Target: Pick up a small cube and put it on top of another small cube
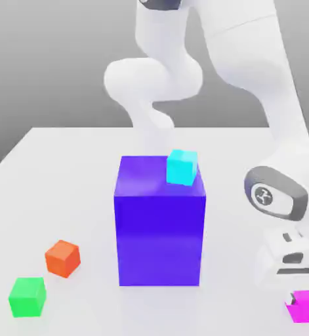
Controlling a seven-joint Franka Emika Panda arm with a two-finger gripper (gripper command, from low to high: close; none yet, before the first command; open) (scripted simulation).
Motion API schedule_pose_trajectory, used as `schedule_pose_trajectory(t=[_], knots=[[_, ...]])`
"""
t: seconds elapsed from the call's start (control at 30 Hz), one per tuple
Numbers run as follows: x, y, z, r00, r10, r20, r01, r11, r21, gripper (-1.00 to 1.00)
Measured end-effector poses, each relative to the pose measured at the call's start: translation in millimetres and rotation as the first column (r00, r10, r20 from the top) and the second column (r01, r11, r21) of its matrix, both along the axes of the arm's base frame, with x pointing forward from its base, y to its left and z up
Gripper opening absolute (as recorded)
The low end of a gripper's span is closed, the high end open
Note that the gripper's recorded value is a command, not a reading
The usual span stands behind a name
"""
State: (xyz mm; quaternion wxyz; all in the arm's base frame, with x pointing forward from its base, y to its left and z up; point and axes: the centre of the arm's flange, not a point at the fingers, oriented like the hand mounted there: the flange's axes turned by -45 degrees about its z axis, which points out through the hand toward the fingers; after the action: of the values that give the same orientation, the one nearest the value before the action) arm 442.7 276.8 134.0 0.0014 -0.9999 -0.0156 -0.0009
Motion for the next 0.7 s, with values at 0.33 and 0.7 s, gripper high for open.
schedule_pose_trajectory(t=[0.33, 0.7], knots=[[50, -140, 67, 0.929, -0.369, -0.005, 0.369, 0.929, -0.026, -1.0], [30, -415, 96, 0.435, -0.901, 0.001, 0.9, 0.435, -0.019, -1.0]])
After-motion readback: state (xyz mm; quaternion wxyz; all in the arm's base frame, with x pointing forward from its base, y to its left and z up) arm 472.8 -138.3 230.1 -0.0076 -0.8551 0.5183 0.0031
